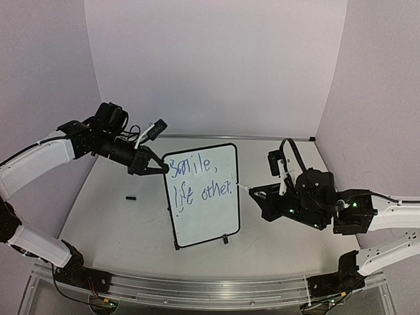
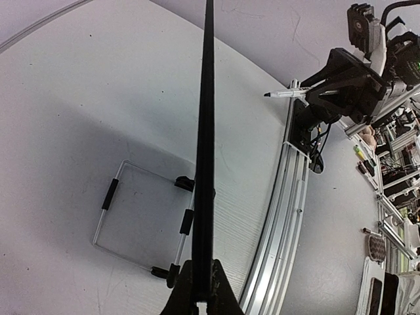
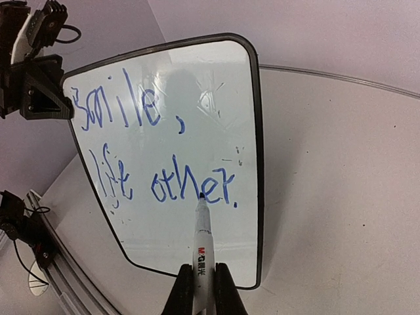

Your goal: Write a sentence on the whiteboard

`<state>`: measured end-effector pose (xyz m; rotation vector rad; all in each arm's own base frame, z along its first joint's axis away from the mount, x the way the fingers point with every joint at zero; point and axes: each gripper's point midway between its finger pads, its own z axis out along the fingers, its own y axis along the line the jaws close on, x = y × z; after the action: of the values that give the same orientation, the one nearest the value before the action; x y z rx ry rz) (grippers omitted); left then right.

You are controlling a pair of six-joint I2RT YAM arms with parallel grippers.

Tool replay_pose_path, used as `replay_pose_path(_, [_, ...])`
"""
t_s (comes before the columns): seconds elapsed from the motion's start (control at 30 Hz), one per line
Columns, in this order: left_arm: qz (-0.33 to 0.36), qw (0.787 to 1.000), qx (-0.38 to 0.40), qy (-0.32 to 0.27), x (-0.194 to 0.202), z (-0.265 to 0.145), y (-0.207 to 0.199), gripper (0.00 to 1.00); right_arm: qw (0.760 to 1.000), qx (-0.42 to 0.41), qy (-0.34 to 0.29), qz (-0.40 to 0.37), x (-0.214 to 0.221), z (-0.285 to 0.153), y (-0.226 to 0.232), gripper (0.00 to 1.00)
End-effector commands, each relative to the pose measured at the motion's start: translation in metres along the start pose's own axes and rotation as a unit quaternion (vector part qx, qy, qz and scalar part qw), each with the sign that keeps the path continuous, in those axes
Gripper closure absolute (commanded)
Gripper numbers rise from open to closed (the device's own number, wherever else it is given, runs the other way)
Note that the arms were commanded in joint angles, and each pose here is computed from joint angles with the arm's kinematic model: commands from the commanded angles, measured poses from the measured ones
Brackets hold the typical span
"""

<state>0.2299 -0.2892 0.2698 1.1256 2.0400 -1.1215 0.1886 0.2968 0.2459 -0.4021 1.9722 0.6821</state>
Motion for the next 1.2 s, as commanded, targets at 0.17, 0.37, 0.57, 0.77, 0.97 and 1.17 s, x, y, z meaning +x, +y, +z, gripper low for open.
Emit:
replay_pose_path(0.17, [0.089, 0.993, -0.030, -0.074, -0.055, -0.027, -0.010, 1.00, 1.000, -0.010, -0.001, 0.006, 0.001, 0.005, 0.005, 1.00])
replay_pose_path(0.37, [0.102, 0.991, -0.037, -0.080, -0.064, -0.027, -0.008, 1.00, 1.000, -0.013, -0.001, 0.009, 0.002, 0.006, 0.006, 1.00])
replay_pose_path(0.57, [0.113, 0.989, -0.051, -0.075, -0.064, -0.028, -0.003, 1.00, 1.000, -0.015, 0.000, 0.013, 0.004, 0.006, 0.006, 1.00])
replay_pose_path(0.77, [0.107, 0.990, -0.066, -0.065, -0.052, -0.029, 0.001, 1.00, 1.000, -0.017, -0.003, 0.017, 0.003, 0.003, 0.004, 1.00])
replay_pose_path(0.97, [0.085, 0.992, -0.067, -0.073, -0.035, -0.027, 0.002, 1.00, 1.000, -0.018, -0.004, 0.018, 0.003, 0.002, 0.004, 1.00])
replay_pose_path(1.17, [0.057, 0.993, -0.078, -0.070, -0.011, -0.024, 0.007, 1.00, 1.000, -0.020, -0.005, 0.016, 0.001, 0.003, 0.006, 1.00])
